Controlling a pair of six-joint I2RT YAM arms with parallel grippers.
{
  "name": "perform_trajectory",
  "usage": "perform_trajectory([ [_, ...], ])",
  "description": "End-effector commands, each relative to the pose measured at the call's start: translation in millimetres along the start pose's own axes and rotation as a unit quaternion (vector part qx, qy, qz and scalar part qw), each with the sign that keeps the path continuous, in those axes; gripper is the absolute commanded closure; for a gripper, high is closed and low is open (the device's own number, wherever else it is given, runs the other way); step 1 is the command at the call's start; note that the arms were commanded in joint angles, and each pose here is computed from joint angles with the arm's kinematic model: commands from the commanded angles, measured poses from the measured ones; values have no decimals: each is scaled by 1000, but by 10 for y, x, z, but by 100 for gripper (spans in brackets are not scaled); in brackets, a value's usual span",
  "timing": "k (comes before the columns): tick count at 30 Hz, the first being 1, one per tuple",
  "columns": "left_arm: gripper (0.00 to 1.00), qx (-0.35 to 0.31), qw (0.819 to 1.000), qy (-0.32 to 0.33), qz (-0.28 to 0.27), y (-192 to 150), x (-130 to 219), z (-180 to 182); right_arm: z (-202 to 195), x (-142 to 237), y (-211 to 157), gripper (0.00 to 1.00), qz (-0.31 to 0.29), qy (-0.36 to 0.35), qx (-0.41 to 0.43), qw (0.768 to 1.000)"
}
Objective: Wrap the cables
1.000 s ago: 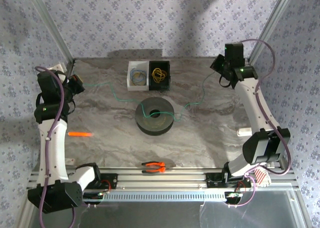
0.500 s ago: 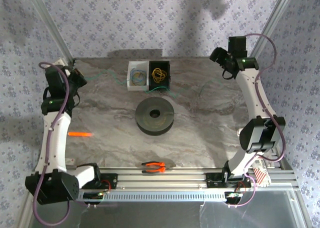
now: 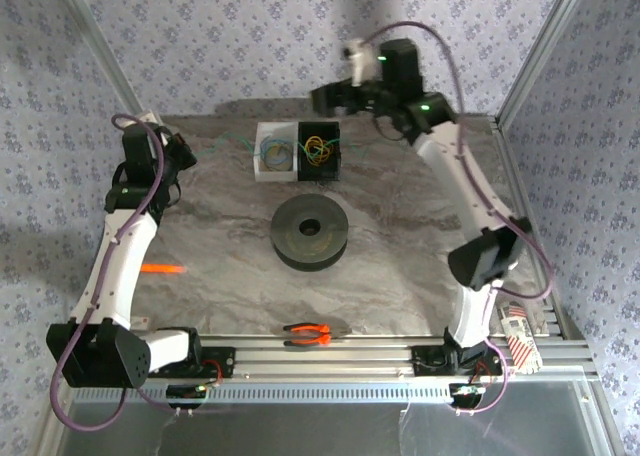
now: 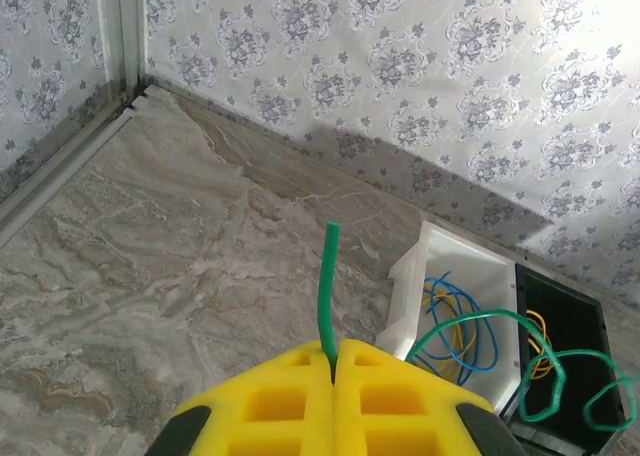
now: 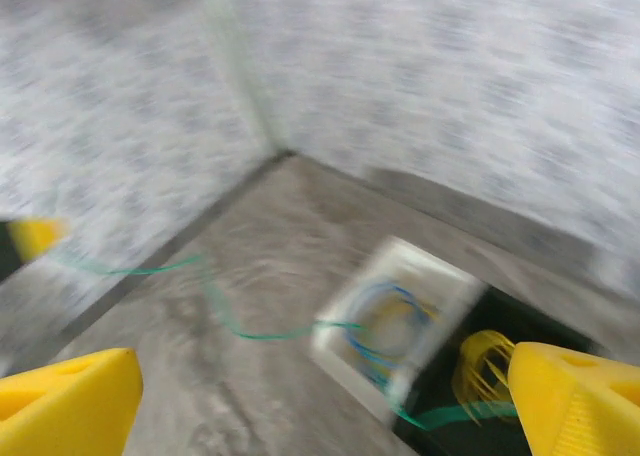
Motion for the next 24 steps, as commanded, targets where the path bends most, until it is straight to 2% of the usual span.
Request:
perform_trajectory([
  [1, 100, -9, 999, -10, -33, 207, 28, -127, 533, -459, -157, 4, 24, 151, 102, 983],
  [5, 100, -15, 999, -25, -31, 252, 53, -207, 774, -908, -223, 6, 10, 204, 141, 969],
  [10, 100, -34, 998, -54, -24, 256, 144, -296, 676, -1292, -321, 12, -25, 219, 133, 966],
  [19, 100, -77, 987, -138, 1, 126, 279, -442, 787, -1593, -579, 20, -3, 207, 131, 970],
  [24, 100, -95, 983, -156, -1, 127, 337, -474, 805, -1638, -649, 29, 10, 197, 131, 972],
])
Point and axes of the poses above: each hand's point on the last joint's axis, 136 mm out from that joint toward the fingers, its own x axis back along the fingers, its own z axis along the line the jaws close on, y = z × x, the point moved 6 cm from there along x, back along the fingers, and after that the axes turned 5 degrees about x, right-handed, at the moved point
